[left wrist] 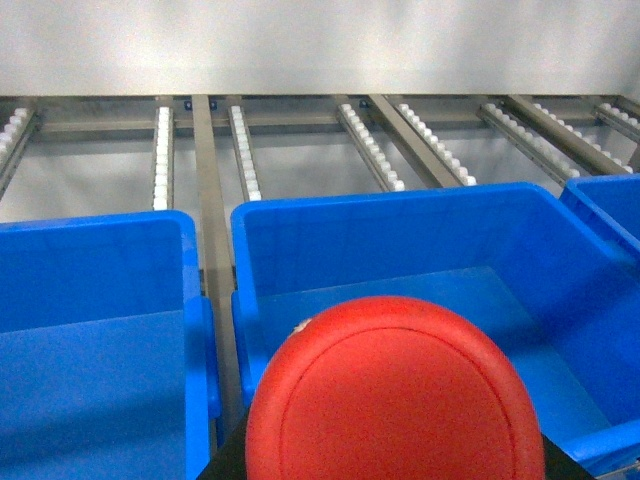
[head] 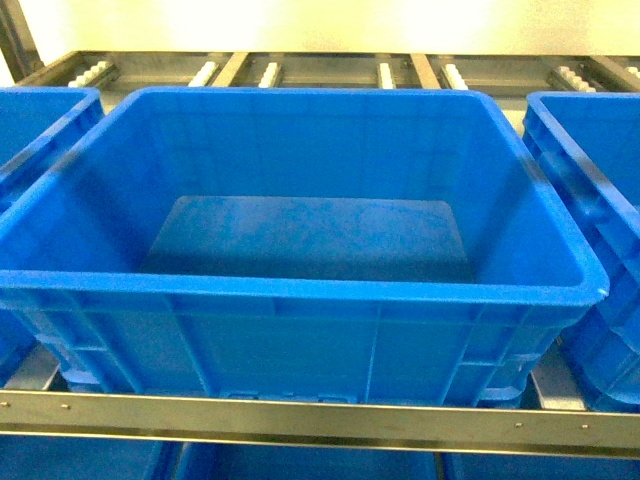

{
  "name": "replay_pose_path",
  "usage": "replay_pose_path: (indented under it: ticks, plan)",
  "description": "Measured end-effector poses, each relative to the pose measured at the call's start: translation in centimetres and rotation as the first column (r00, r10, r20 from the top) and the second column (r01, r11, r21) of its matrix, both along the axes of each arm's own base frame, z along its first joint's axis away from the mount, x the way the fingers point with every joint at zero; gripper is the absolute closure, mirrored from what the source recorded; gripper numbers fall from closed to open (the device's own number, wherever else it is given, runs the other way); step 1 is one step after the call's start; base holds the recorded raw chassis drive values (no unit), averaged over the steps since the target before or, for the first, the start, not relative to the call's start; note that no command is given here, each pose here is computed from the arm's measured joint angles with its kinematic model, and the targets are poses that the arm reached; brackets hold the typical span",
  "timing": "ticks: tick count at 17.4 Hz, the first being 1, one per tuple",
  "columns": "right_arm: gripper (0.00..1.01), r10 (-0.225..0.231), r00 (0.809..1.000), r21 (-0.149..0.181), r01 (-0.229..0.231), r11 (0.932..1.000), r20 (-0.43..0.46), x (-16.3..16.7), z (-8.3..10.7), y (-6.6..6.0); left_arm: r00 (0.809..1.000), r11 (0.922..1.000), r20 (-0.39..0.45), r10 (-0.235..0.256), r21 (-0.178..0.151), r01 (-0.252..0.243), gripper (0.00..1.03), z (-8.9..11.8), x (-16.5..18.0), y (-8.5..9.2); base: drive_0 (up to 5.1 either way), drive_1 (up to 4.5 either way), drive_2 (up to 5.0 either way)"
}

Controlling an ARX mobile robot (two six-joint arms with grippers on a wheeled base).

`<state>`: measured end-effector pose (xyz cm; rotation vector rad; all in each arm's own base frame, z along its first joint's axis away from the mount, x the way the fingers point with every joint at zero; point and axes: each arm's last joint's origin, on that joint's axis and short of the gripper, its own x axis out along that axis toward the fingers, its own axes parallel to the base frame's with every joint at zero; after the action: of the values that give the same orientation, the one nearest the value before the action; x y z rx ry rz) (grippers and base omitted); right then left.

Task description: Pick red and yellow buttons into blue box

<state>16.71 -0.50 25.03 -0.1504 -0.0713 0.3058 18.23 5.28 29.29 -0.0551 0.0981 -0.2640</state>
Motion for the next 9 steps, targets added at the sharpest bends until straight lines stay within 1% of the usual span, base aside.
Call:
replay_pose_path:
  ticks: [2, 3, 4, 8, 9]
  plan:
    - [0.66, 0.0, 1.0, 0.0, 0.0, 1.0, -0.004, 0.06, -0.06, -0.01, 1.0, 1.0, -0.003, -0.003, -0.001, 0.003, 0.79, -0.05, 0.05, -0.03, 0.2, 0.16, 0.2]
    - [0.66, 0.0, 1.0, 0.0, 0.0, 1.0, -0.001, 0.05, -0.03, 0.0, 1.0, 1.0, -0.003, -0.002, -0.001, 0.002, 0.79, -0.05, 0.05, -0.03, 0.3, 1.41, -0.9]
    - [0.66, 0.0, 1.0, 0.0, 0.0, 1.0, 0.0, 0.04, -0.01, 0.0, 1.0, 1.0, -0.001, -0.002, 0.0, 0.002, 0.79, -0.01, 0.02, -0.04, -2.9, 3.67, -0.4]
    - [0.66, 0.0, 1.0, 0.0, 0.0, 1.0, 0.004, -0.02, 0.04, 0.01, 1.0, 1.0, 0.001, -0.003, 0.0, 0.003, 0.79, 0.03, -0.04, -0.06, -3.6, 4.85, -0.8]
    - [0.66, 0.0, 1.0, 0.0, 0.0, 1.0, 0.003, -0.02, 0.03, 0.01, 1.0, 1.0, 0.003, -0.001, 0.001, 0.001, 0.79, 0.05, -0.04, -0.04, 0.2, 2.72, -2.3]
